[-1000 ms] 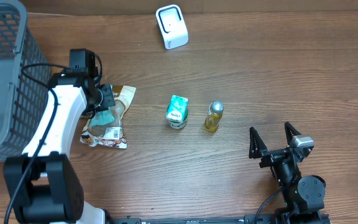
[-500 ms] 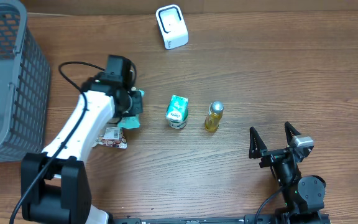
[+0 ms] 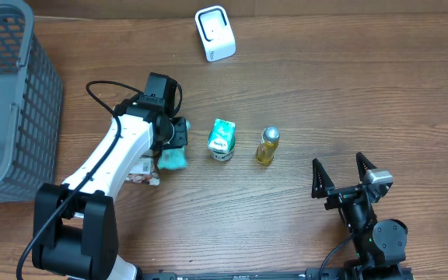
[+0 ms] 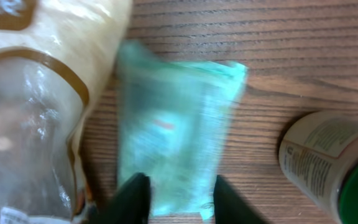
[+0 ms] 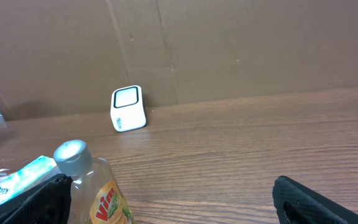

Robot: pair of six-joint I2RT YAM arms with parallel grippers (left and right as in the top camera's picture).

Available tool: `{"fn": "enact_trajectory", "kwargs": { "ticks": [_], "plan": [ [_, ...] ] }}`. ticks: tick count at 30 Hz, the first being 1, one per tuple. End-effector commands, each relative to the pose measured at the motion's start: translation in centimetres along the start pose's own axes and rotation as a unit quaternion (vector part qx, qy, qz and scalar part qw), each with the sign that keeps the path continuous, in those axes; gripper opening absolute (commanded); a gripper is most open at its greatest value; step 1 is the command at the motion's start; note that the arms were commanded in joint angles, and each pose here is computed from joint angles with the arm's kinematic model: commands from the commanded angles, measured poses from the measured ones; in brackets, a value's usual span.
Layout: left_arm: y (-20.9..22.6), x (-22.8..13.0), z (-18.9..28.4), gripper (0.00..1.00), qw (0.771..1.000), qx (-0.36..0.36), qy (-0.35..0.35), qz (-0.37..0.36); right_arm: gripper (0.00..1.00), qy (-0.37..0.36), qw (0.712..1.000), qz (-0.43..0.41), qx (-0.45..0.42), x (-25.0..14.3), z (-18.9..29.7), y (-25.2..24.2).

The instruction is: Scan the item barcode

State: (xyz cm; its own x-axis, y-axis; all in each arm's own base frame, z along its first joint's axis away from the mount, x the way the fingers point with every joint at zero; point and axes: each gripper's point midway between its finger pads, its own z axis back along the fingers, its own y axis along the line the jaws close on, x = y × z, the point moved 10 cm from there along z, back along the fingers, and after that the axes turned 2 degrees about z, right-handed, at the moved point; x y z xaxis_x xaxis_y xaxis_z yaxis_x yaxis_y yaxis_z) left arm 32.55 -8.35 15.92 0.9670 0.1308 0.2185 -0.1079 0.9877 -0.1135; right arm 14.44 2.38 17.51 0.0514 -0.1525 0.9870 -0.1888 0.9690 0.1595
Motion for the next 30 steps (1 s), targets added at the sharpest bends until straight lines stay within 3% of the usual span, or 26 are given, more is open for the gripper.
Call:
{"fn": "enact_trajectory", "kwargs": {
  "ticks": [1,6,11,18,25,30],
  "plan": [
    [-0.7,0.2,0.1,0.43,1.0,-0.02,0.007,-0.016,1.0,-0.001,1.0,-0.002,-0.005,-0.2,0.0,-0.1],
    [-0.4,2.2,3.2,0.42,1.0,-0.019,-0.016,-0.012,1.0,-0.001,1.0,-0.002,-0.005,-0.2,0.0,-0.1],
    [1.6,3.1,5.0,0.2,1.0,0.025,-0.014,0.013,1.0,-0.001,1.0,-0.002,-0.005,-0.2,0.0,-0.1],
    [4.0,0.8,2.6,0.17,0.994,0.098,0.043,0.023,1.0,-0.001,1.0,-0.002,-0.005,-0.2,0.0,-0.1],
    [5.0,-2.0,-1.3,0.16,0.992,0.107,0.065,0.023,1.0,-0.001,1.0,-0.002,-0.005,-0.2,0.0,-0.1],
    [5.4,-3.0,-3.0,0.08,0.993,0.103,0.057,0.023,1.0,-0.001,1.0,-0.002,-0.005,-0.2,0.0,-0.1]
  ]
}}
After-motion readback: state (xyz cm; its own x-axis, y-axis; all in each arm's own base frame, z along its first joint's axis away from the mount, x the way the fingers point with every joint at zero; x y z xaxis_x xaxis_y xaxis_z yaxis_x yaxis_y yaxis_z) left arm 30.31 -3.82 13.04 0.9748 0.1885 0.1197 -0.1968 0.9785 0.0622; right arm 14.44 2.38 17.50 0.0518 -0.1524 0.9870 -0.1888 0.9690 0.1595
